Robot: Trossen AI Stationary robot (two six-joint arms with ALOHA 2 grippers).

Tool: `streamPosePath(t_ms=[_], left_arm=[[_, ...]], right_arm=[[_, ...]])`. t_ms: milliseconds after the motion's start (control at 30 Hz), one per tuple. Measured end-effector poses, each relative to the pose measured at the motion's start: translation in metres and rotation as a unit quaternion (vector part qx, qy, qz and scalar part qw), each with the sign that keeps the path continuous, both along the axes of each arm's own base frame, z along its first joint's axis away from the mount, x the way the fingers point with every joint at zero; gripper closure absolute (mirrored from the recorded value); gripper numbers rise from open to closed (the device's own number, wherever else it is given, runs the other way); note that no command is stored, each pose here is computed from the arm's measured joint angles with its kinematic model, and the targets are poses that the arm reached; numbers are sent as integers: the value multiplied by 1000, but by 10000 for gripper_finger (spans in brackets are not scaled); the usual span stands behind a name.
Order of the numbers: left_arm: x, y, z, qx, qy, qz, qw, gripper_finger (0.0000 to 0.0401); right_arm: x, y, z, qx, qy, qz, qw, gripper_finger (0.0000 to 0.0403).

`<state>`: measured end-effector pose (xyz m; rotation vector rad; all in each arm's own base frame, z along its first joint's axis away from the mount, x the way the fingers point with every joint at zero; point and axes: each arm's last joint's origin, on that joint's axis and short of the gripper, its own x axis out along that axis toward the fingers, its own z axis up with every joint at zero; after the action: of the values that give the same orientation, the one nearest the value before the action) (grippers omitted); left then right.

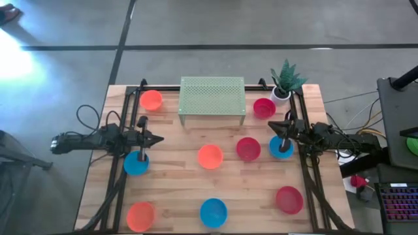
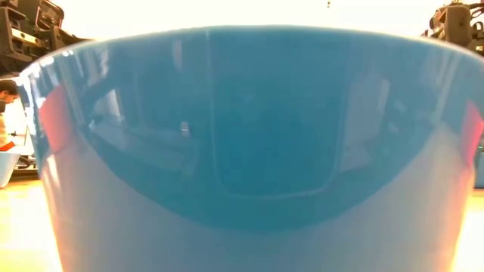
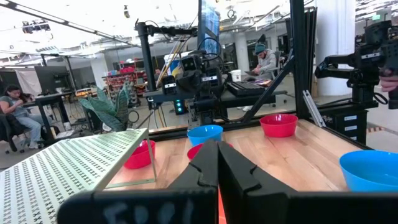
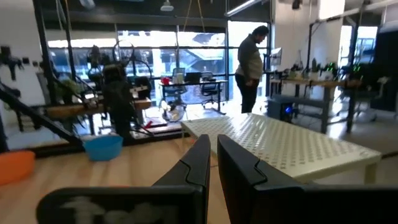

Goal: Pick & Place Mini bowls
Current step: Put the top red bowl on the shelf

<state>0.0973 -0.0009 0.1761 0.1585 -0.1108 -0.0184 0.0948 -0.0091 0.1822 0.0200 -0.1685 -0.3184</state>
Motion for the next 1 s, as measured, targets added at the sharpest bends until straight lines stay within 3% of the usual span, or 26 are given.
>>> streamPosePath(t_ms=[267, 400, 633, 1000], left_arm=[[0, 0, 0, 0, 0, 0, 1000, 401], [0, 0, 0, 0, 0, 0, 1000, 401], [0, 0, 0, 0, 0, 0, 1000, 401], [0, 0, 0, 0, 0, 0, 1000, 401]], right_arm=[[0, 0, 0, -70, 23, -12, 997, 375], [0, 0, 1, -64, 19, -18, 998, 375], [-5, -6, 10, -52, 1, -118, 992, 375], [-8, -6, 58, -25, -33, -126, 991, 375]])
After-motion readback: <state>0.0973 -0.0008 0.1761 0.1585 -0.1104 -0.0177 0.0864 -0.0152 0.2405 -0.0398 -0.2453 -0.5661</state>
